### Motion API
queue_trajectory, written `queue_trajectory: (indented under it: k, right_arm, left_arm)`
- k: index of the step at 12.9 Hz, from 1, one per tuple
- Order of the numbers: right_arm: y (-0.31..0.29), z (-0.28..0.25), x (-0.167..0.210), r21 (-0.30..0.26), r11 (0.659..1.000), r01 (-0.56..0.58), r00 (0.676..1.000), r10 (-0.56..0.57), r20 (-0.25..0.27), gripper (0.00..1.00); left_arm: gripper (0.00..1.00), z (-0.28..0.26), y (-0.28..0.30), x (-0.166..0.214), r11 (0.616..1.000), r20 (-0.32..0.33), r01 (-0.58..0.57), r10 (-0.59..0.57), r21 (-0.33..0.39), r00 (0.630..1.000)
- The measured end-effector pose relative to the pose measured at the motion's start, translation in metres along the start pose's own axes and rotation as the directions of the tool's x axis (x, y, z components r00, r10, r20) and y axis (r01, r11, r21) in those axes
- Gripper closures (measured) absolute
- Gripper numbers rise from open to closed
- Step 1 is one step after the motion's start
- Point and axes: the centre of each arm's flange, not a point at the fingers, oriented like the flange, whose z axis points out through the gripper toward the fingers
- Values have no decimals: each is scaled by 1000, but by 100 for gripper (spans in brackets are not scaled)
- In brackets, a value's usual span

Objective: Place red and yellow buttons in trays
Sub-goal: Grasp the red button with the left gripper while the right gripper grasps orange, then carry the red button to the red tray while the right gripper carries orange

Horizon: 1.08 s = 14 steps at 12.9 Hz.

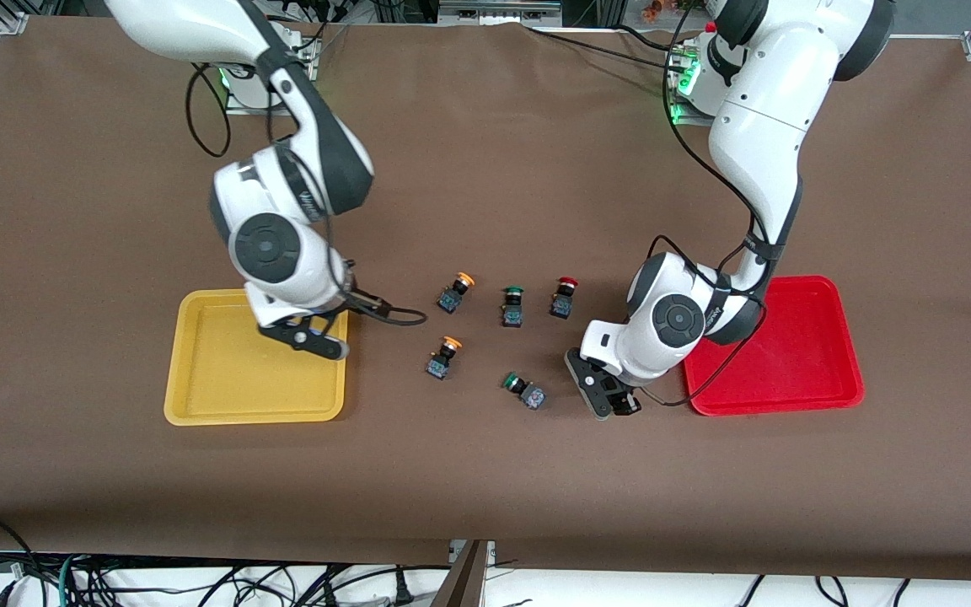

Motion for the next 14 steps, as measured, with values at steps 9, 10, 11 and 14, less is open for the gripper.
queue_trajectory:
  k: [9, 10, 11, 14]
  right_arm:
    - [-92, 98, -68, 73, 989, -127, 990, 131, -48, 0]
    - [-95, 109, -71, 68, 990, -122, 991, 126, -46, 0]
    - [-97, 119, -74, 61, 991, -118, 992, 121, -43, 0]
    - [-98, 137, -76, 46, 992, -116, 992, 117, -36, 0]
  left_arm:
    - [59, -25, -8, 6, 1000, -5, 10, -10, 6, 1000]
    - [59, -40, -15, -1, 999, 24, 35, -34, -16, 999]
    - [59, -61, -26, -14, 996, 62, 82, -79, -41, 995]
    - [59, -131, -47, -54, 953, 197, 288, -266, -96, 944]
